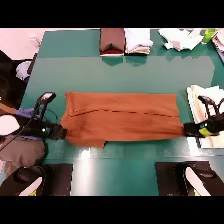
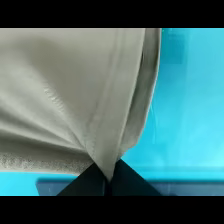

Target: Fold the shirts.

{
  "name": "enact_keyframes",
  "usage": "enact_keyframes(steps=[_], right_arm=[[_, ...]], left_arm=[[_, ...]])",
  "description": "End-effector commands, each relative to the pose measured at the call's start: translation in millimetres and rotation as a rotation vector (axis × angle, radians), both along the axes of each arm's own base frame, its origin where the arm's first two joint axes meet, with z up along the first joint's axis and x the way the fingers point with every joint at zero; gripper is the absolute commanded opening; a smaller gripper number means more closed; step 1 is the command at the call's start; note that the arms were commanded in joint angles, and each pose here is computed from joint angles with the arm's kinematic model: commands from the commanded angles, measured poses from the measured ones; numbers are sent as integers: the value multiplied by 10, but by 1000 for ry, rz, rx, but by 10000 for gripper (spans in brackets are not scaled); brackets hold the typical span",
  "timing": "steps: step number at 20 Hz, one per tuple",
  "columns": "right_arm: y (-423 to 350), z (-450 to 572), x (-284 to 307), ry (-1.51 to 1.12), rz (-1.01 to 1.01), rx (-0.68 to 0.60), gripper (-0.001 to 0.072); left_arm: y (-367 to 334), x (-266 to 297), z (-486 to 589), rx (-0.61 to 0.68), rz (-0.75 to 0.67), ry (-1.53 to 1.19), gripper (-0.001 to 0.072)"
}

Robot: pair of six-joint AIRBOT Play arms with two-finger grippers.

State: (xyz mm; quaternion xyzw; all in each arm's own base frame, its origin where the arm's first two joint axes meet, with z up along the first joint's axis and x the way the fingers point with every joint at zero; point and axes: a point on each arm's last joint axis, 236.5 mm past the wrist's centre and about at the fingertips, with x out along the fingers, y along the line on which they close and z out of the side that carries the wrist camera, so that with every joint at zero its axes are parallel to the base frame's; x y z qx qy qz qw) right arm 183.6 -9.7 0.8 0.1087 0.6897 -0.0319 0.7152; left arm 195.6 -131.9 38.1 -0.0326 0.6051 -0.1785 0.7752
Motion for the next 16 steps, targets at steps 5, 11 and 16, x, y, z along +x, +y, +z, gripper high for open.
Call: enact_keyframes(steps=[5,11,16], right_arm=[[-213,126,1099,-72,-11,-14,20],[-284,75,1854,-97,-19,15,20],[-116,-43,2344,-113,-36,128,23]], left_arm=[[32,1440,10,65,67,-202,22],[83,2192,-183,83,68,-249,22],[28,2386,-401,76,72,-251,24]])
